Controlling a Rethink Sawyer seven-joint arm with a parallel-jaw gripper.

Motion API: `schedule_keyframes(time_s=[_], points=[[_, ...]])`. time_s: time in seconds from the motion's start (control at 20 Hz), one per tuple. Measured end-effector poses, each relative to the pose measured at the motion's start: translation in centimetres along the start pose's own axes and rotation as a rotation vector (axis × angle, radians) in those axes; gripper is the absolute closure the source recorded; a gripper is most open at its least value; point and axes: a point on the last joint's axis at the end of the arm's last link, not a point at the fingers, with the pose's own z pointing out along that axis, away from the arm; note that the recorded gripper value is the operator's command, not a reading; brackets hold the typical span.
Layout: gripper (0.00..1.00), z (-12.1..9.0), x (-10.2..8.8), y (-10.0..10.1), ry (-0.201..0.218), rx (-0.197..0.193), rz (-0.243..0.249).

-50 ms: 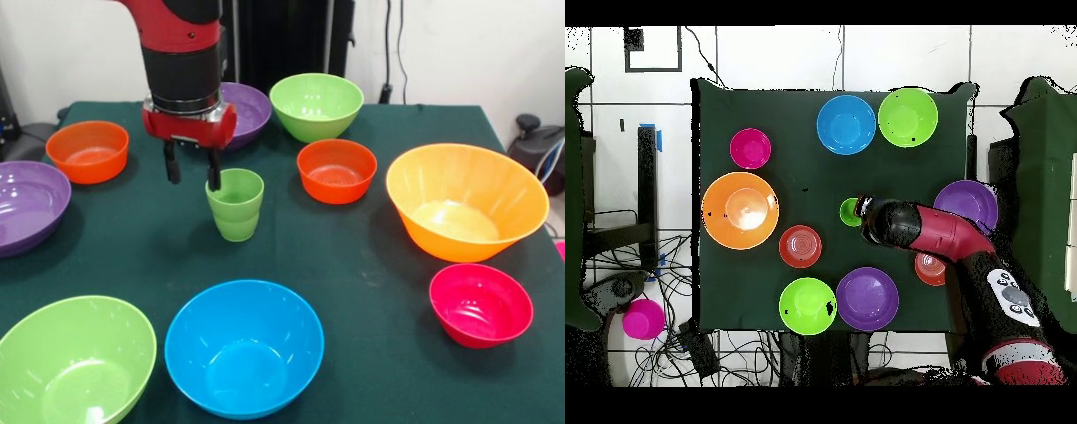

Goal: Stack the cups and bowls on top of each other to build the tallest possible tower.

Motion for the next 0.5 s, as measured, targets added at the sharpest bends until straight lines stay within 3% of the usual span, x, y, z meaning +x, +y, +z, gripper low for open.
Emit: schedule_keyframes(time_s=[0.3,0.5], points=[[0.00,-1.5,0.1,0.1,-0.010,0.000,0.007],[0.00,-4.7,0.7,0.3,-0.024,0.002,0.022]])
